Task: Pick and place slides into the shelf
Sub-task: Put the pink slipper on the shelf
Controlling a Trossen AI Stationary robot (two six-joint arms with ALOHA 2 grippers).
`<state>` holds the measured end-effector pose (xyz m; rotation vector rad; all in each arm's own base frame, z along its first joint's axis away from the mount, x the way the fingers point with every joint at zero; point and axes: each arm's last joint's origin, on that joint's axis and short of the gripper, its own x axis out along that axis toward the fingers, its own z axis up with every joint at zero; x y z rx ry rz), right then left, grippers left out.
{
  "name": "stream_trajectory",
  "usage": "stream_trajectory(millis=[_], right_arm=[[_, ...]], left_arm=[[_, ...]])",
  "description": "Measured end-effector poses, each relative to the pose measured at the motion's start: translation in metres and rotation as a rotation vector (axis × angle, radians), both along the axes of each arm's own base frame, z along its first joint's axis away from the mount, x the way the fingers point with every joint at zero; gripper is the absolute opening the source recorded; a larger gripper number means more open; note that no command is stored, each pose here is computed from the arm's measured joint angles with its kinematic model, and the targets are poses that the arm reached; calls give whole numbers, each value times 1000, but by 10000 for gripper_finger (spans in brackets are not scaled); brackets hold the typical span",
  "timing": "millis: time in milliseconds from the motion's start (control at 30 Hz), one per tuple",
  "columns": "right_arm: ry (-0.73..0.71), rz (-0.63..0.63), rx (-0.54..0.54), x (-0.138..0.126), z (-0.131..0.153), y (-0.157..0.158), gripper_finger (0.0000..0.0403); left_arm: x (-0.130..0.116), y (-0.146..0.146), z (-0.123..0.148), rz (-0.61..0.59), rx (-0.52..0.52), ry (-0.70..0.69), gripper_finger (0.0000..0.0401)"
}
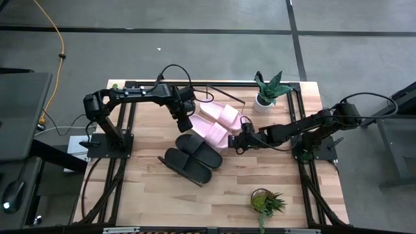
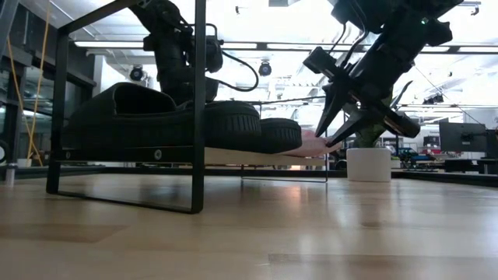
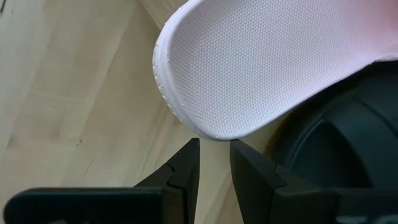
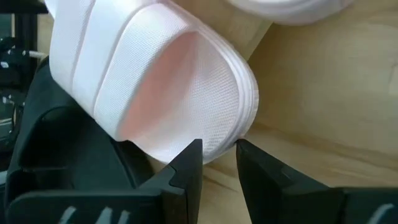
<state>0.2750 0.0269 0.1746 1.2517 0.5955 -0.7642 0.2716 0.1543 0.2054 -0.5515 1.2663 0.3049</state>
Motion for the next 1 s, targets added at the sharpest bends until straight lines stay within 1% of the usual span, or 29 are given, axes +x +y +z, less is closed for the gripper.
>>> stream_trajectory(millis=[467,733,833,1000], right_arm=[[4,-59,-54,-1,0,-5,89],[24,-48,-73,-2,-1,-5,90],[26,-38,-72,-2,-1,-5,95],[22,-41,-75,-2,-1,-5,115]], left_arm=[[2,1,0,4,11,-18,78],[2,1,1,3,11,-18,78],[1,1,0,-3,16,-2,78],[-2,0,0,-21,18,28,78]])
